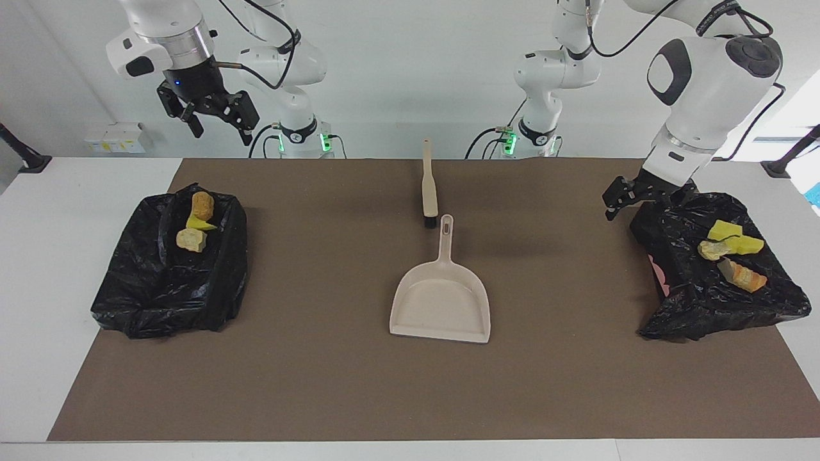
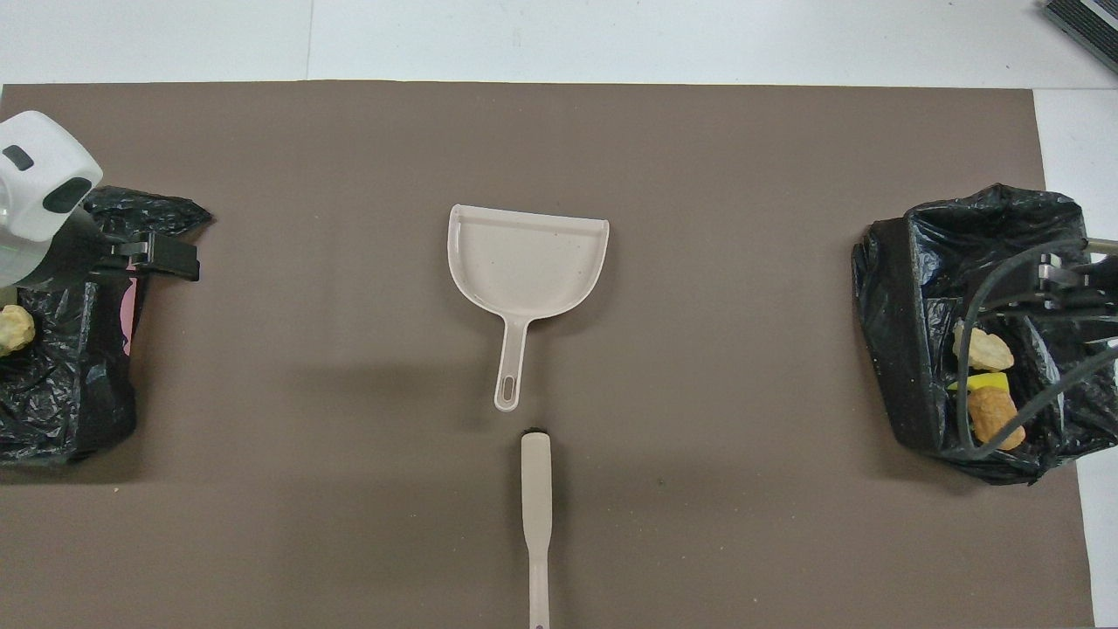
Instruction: Sweep and dump trash in bin
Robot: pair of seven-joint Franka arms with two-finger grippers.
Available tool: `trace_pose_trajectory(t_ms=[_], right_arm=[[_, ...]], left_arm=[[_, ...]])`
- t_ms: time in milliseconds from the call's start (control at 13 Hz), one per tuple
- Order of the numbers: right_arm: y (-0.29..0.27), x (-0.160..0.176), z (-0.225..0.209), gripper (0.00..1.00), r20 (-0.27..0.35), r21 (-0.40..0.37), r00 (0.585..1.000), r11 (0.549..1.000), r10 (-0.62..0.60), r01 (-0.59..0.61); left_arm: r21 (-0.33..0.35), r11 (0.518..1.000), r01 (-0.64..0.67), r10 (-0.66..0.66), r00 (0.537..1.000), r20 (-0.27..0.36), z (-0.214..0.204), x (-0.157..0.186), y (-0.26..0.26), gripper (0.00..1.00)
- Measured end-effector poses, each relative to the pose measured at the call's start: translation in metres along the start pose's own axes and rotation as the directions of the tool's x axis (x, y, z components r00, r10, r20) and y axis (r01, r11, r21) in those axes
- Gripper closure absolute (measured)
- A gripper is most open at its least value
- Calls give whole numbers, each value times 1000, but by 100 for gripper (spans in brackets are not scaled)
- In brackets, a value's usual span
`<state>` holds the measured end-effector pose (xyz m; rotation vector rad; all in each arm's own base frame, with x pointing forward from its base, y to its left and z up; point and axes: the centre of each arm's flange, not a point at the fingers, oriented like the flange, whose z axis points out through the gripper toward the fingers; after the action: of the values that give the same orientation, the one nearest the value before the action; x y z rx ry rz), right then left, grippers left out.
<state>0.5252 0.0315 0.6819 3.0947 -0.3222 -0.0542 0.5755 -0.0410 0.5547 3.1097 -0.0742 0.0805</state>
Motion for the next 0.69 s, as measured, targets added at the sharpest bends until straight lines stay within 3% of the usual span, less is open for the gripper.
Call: trace_pose_trajectory(t_ms=[462, 694], right_arm=[[0, 0, 0, 0, 0, 0, 1000, 1000, 0, 0], [0, 0, 0, 0, 0, 0, 1000, 1000, 0, 0]], left_arm=[[10, 992, -128, 128, 991, 25, -46, -12, -1, 0], [14, 991, -132, 132, 991, 23, -58, -17, -5, 0]])
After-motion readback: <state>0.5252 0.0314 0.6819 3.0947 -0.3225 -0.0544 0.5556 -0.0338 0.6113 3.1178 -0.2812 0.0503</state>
